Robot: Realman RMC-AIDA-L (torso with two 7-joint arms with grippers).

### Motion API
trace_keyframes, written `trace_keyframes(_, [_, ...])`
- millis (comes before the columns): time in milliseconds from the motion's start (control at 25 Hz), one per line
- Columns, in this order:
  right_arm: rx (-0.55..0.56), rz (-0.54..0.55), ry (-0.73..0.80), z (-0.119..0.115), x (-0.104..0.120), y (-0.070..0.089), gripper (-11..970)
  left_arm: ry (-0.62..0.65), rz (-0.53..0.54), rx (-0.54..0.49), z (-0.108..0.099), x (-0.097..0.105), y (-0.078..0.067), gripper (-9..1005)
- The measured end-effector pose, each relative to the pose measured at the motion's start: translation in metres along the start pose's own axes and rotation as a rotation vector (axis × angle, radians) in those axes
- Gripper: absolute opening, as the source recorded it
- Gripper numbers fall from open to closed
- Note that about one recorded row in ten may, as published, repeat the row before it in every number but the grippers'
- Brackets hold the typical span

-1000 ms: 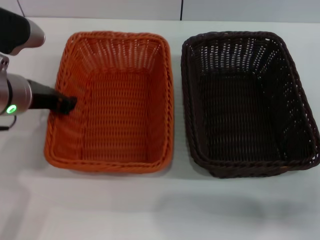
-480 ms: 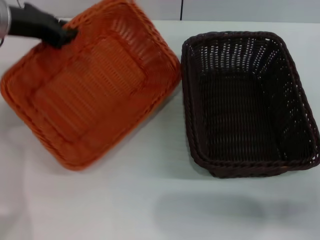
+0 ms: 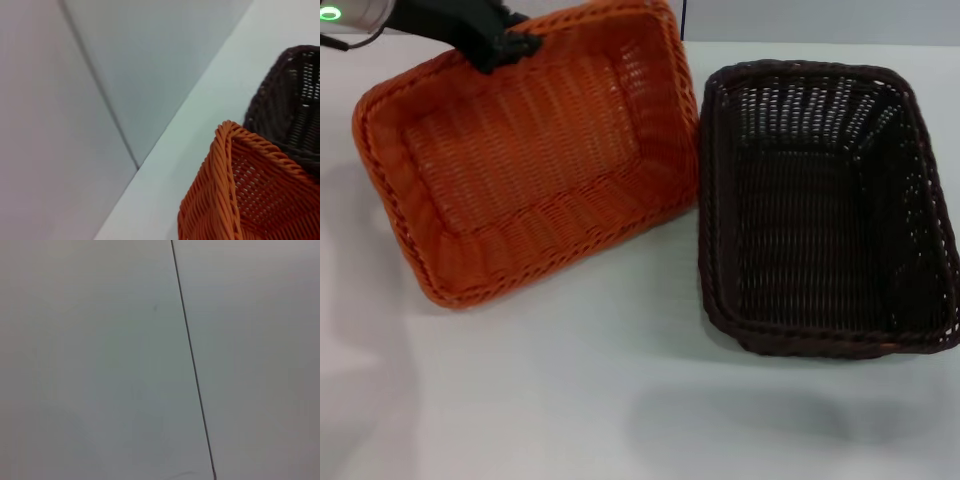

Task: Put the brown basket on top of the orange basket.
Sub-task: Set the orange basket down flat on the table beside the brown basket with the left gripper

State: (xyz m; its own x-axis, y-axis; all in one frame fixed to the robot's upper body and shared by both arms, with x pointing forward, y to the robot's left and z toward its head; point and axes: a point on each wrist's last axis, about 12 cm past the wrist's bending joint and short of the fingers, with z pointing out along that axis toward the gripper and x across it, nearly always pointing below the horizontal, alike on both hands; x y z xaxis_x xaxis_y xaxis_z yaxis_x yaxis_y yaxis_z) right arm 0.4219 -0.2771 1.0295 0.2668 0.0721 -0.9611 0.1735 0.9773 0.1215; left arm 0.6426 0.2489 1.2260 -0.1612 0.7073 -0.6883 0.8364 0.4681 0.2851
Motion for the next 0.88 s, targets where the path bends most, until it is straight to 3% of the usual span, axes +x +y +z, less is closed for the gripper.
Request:
trace_keyframes(400, [-0.01,-0.002,-0.001,-0.001,0.0,0.001,820,-0.04,0.229,0.043,0.004,-0.023,-0.002,220])
trace_keyframes(720, [-0.028,-0.003,-0.007,0.001,-0.001,0.004,820,-0.056,0.32,0.094,0.024,-0.035,-0.007,239])
trace_keyframes(880, [-0.029,-0.004,-0.005,0.001,0.0,0.004,820,-0.05,0.324,0.073,0.032,-0.038,-0.005,249])
